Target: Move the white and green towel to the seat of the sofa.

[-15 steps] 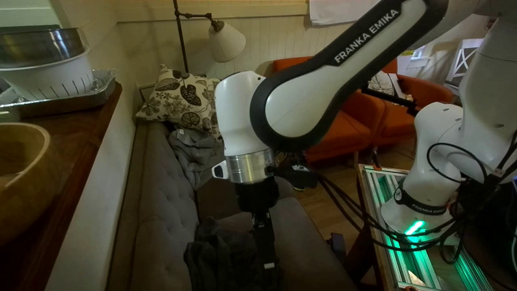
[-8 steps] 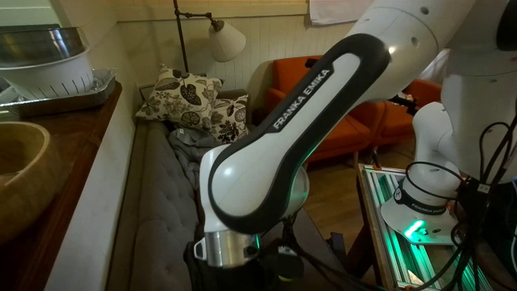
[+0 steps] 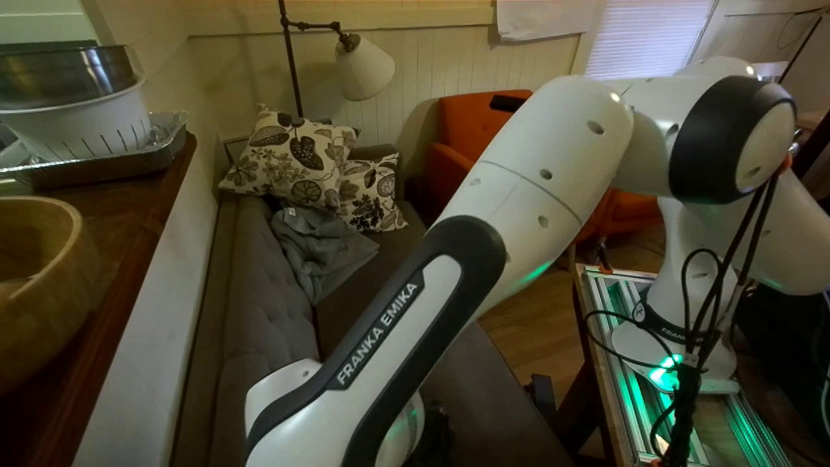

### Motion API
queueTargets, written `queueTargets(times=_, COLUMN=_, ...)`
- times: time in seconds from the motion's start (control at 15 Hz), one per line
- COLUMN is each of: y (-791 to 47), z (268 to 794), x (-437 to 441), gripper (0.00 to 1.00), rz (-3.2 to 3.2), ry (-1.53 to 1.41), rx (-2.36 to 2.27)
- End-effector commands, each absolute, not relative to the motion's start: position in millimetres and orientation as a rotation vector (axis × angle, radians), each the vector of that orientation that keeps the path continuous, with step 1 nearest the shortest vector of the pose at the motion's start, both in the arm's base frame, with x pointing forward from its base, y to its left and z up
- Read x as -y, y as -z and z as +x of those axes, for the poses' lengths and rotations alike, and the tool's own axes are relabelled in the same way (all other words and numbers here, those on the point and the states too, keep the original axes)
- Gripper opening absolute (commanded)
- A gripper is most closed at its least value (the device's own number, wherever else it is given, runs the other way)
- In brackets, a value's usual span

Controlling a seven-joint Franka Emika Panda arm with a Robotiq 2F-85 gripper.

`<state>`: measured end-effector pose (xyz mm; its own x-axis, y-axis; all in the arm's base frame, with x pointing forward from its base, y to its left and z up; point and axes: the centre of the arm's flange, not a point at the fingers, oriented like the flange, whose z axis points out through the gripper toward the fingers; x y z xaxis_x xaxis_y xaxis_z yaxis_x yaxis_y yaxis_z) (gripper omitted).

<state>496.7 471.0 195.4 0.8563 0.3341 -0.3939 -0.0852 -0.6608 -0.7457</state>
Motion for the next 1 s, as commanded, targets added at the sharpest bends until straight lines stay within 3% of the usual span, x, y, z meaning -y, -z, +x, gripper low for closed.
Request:
queueTargets(times=0.0, y=-162.4, z=529.3, x=-542.9, gripper=1.00, rz=-2.308, ry=-0.856, rx=0.213)
queueTargets(times=0.73, y=-134.1, z=548.3, x=-601.6, gripper=1.00, rz=-2.484, ry=-0.958, rx=0.081)
queueTargets(times=0.8, y=-137.5, z=544.2, x=-598.9, gripper=1.00, rz=-2.478, ry=-1.071, rx=0.205)
queueTargets(times=0.87, y=-141.9, z=507.1, x=-559.4, gripper=1.00, rz=-2.462, ry=-0.967, rx=0.133)
queueTargets(times=0.93, y=-141.9, z=502.9, x=-560.4, gripper=1.00, rz=-2.468, ry=-1.018, rx=0.169)
